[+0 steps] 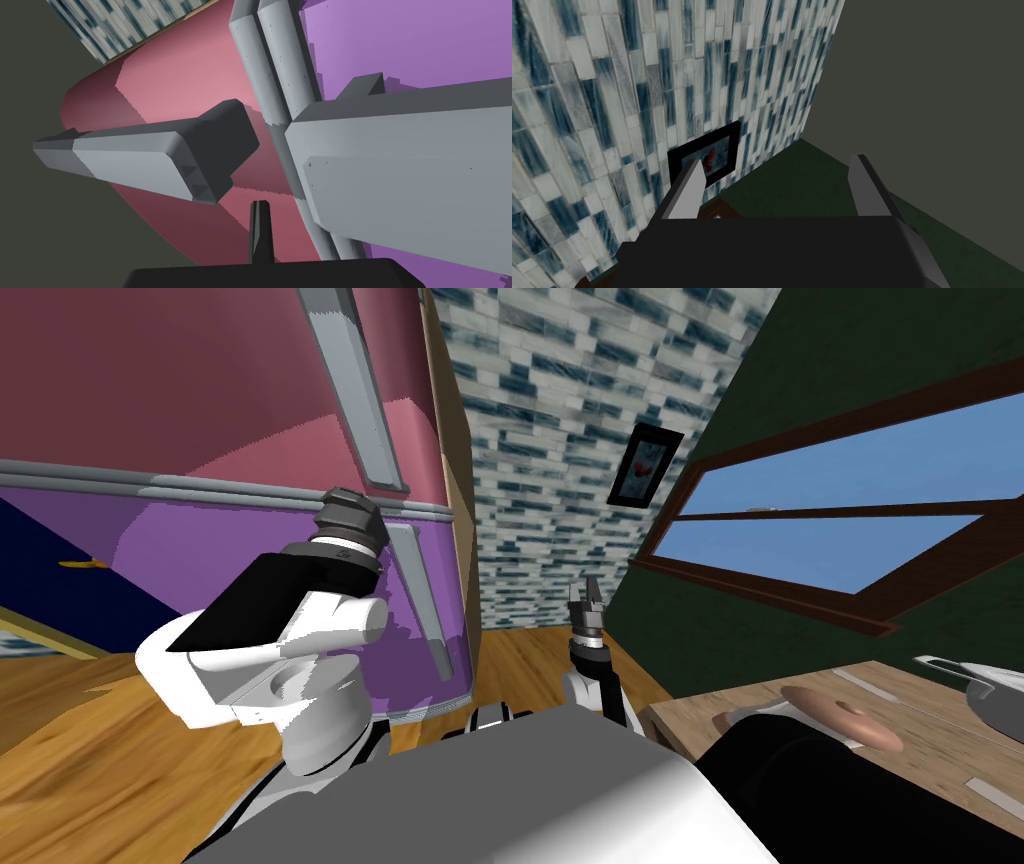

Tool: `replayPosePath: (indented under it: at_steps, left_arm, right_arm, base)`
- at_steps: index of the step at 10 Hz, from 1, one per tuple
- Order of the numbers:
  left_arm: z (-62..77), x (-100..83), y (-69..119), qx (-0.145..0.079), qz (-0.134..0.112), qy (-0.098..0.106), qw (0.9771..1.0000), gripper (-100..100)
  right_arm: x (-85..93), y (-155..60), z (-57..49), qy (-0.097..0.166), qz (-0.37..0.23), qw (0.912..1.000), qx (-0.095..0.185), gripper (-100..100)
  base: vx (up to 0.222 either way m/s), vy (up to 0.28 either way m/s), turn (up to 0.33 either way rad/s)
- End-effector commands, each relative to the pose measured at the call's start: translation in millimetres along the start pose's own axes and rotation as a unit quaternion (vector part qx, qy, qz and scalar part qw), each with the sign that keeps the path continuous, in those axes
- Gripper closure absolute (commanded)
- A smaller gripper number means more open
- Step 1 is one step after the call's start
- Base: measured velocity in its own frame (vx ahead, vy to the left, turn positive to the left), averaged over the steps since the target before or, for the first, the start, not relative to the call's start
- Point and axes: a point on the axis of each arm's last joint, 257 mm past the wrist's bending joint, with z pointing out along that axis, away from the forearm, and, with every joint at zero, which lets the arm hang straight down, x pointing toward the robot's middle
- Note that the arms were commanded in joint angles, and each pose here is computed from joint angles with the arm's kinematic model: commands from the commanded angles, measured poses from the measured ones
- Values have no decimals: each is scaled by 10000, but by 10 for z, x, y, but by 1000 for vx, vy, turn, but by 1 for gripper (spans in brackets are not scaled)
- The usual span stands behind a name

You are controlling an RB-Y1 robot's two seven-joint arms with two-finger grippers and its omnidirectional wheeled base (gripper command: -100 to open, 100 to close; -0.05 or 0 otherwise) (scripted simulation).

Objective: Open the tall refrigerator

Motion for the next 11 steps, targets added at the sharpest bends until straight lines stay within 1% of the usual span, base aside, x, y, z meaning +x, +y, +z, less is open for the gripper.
replayPosePath:
  at_steps: [1, 2, 3, 4, 6, 9, 11]
  left_arm:
    - [-24, 44, 69, 38, 38, 48, 10000, 100]
    - [-14, 40, 56, 26, 29, 38, 10000, 100]
    - [41, 71, 181, -139, -137, 35, 9998, -100]
    - [73, 70, 226, -227, -276, 7, 9994, -100]
    - [89, 9, 160, -229, -468, -82, 9986, -100]
    - [109, -81, 67, -197, -599, -184, 9978, -100]
    - [154, -122, 79, -252, -623, -231, 9975, -100]
  right_arm:
    - [0, 0, 0, 0, 0, 10000, 0, 0]
    - [0, 0, 0, 0, 0, 10000, 0, 0]
    - [0, 0, 0, 0, 0, 10000, 0, 0]
    - [0, 0, 0, 0, -1, 10000, 0, 0]
    - [0, 0, 0, 0, -1, 10000, 1, 0]
    - [0, 0, 0, 0, -1, 10000, 0, 0]
    - [0, 0, 0, 0, -1, 10000, 0, 0]
  base:
    - [-58, -58, -6]
    - [-24, -27, 0]
    - [2, -12, -63]
    - [23, -6, -87]
    - [34, 0, -62]
    - [5, -5, -45]
    - [16, -7, -46]
